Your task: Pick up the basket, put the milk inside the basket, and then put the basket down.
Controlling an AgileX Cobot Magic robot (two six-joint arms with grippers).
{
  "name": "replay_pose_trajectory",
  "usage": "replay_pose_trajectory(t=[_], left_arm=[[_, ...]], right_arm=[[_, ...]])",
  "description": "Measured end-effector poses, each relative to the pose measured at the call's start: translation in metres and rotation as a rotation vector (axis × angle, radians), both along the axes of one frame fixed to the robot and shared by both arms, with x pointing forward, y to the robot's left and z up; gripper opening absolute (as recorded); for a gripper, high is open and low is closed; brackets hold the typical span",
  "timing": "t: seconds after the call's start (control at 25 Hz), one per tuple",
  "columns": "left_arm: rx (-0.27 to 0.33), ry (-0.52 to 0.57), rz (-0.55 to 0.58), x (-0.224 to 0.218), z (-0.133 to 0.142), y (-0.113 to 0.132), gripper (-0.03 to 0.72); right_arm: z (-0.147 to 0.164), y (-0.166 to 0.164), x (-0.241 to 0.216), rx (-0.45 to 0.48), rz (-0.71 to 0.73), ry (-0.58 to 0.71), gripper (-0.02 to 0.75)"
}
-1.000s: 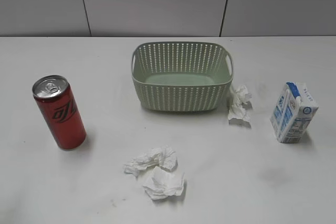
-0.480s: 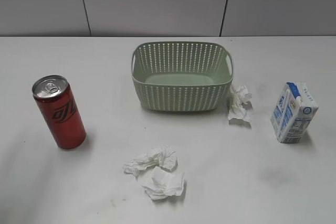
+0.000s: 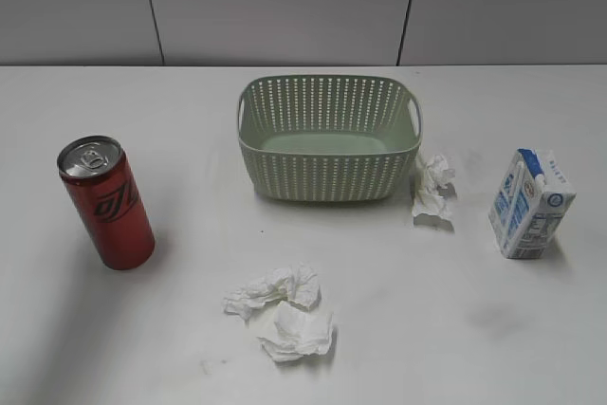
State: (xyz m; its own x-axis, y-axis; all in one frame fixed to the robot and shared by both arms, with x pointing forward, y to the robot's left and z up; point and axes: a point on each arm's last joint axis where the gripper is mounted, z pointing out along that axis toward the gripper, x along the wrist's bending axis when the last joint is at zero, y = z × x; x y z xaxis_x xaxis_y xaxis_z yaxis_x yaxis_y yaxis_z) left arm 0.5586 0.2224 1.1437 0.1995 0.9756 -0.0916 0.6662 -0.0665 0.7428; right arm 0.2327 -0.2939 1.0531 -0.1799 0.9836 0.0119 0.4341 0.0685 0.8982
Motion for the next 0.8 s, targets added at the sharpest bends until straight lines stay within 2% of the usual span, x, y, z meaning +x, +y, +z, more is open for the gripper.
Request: replay_pose_trajectory(t=[0.28,0.48,0.56,0.8], left_arm=[[0.044,0.209,-0.142,0.041,-0.029,-0.066,0.561],[-0.006,0.309,-0.162,0.060,-0.058,-0.106,0.561],[-0.022,0.354,-0.175,0.066,-0.075,-0.120,0.561],[-0.004,0.491,-0.178,0.077,-0.136,-0.150,0.561]], right_arm=[[0.000,0.000,0.000,0.000,0.000,0.000,0.572],[0.000,0.000,0.000,0.000,0.000,0.000,0.572],[0.000,0.000,0.000,0.000,0.000,0.000,0.572],[0.000,0.000,0.000,0.000,0.000,0.000,0.572]])
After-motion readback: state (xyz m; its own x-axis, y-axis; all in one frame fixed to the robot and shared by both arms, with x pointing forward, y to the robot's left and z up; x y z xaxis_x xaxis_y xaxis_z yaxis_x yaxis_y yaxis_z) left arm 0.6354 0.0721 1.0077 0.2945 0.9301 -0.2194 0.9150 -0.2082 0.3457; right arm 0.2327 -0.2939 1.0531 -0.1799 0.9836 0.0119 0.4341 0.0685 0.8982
